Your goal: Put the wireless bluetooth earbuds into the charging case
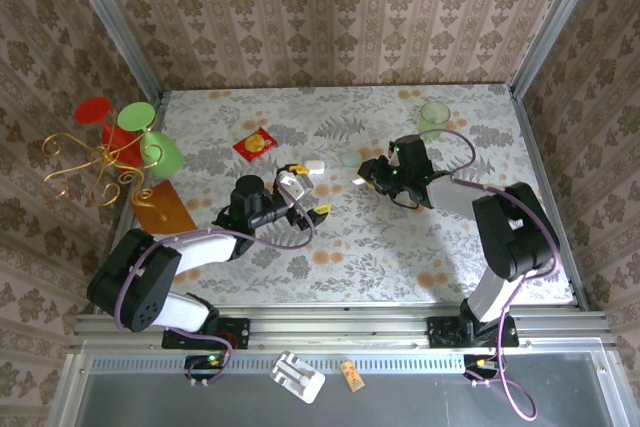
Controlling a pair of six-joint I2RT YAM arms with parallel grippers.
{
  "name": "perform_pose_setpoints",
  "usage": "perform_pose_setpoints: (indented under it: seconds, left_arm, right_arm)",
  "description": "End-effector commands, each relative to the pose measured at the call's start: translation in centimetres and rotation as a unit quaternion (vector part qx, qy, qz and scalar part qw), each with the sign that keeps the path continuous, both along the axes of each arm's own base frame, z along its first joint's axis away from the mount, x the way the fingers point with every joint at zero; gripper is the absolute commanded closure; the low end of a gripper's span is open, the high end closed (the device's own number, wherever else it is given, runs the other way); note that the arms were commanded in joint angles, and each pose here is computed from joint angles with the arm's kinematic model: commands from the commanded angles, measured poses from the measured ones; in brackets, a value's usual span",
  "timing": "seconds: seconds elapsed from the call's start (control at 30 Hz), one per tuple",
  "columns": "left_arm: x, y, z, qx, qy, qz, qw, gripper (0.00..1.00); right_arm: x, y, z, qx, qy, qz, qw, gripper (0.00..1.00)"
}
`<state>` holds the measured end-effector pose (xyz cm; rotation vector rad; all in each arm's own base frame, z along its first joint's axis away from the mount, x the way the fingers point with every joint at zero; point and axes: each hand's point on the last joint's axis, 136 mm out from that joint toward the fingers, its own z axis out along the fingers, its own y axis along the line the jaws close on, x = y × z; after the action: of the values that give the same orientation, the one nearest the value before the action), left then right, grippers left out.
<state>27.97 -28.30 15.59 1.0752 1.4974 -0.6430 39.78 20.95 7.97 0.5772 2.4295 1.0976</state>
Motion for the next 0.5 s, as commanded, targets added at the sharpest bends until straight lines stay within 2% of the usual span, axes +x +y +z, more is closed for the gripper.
perform_pose_setpoints:
  seconds: [0.0, 0.17, 0.27, 0.3, 0.47]
  left_arm:
    - [-1.2, -0.1, -0.8, 0.024, 0.003, -0.028, 0.999, 0.0]
    - [-1.0, -0.1, -0.6, 0.022, 0.01, -0.035, 0.999, 0.0]
    - [-0.9, 0.0, -0.3, 0.016, 0.013, -0.035, 0.999, 0.0]
    - [-0.9, 0.1, -0.2, 0.014, 0.015, -0.036, 0.999, 0.0]
    - [-0.5, 0.5, 0.2, 0.001, 0.025, -0.031, 0.999, 0.0]
  right_arm:
    - [0.1, -1.1, -3.1, -0.05, 0.017, -0.009, 0.999, 0.8]
    - [-0.1, -1.6, -5.2, -0.074, 0.039, -0.002, 0.996, 0.75]
    - [-0.2, -2.1, -5.1, -0.088, 0.038, -0.004, 0.995, 0.69]
    - [-0.1, -2.2, -4.9, -0.093, 0.036, -0.005, 0.995, 0.65]
    - [-0.3, -3.7, -2.7, -0.135, 0.01, -0.008, 0.991, 0.33]
